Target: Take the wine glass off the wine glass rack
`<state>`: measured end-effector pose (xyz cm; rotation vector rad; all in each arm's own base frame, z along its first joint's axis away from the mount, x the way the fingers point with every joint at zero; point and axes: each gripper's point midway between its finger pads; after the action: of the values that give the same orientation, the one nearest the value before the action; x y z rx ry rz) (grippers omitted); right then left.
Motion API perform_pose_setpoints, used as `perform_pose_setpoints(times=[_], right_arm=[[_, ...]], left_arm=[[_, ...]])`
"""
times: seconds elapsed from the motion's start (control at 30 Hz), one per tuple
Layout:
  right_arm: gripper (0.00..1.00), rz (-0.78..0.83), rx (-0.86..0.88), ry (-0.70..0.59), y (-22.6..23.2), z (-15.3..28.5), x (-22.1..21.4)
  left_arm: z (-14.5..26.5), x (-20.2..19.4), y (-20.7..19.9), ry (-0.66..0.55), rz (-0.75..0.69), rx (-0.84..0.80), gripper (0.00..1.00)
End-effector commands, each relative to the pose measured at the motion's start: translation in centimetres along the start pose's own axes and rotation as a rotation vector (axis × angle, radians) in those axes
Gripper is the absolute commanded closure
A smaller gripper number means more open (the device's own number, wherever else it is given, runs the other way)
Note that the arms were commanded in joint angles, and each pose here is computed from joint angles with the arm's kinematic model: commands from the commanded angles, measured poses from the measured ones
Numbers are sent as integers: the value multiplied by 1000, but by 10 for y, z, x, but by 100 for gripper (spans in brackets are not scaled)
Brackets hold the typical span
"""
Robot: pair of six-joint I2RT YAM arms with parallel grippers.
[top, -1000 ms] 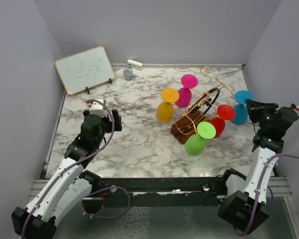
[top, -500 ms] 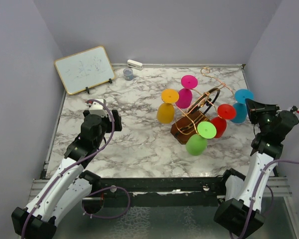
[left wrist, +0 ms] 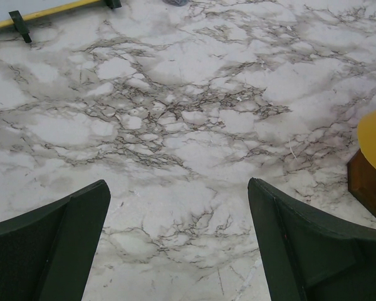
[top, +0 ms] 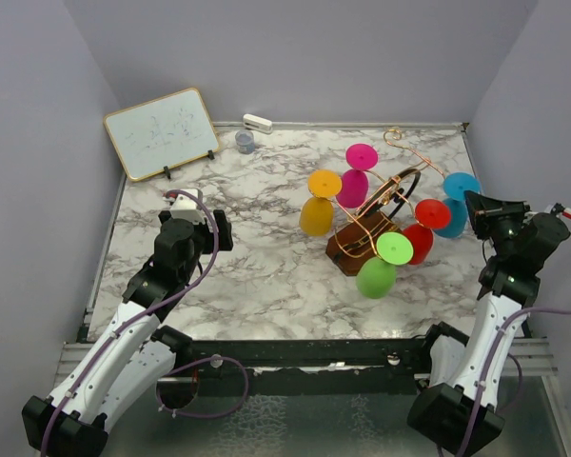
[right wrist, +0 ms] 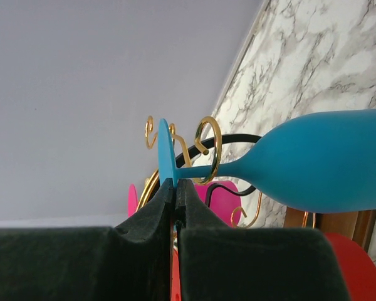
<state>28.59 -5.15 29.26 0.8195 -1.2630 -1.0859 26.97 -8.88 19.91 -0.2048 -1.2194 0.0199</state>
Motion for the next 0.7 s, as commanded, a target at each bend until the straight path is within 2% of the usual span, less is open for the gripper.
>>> perform_pose_setpoints(times=[0.0,0.37,0.67], right_arm=[[99,48,66,86,12,-7,-8],[99,133,139,123,37,-28,7],[99,153,160,94,47,-45,24]], left_arm=[[2,9,-5,-28,2,-21,6],[2,9,-3,-28,2,-11,6],[1,8,-2,-21,-2,-4,6]])
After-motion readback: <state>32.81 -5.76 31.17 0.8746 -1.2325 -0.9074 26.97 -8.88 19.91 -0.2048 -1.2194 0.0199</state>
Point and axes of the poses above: each gripper's point midway between its finger pads, its own z axis back along the fingers, its own y axis along the line the jaws close on, x = y × z
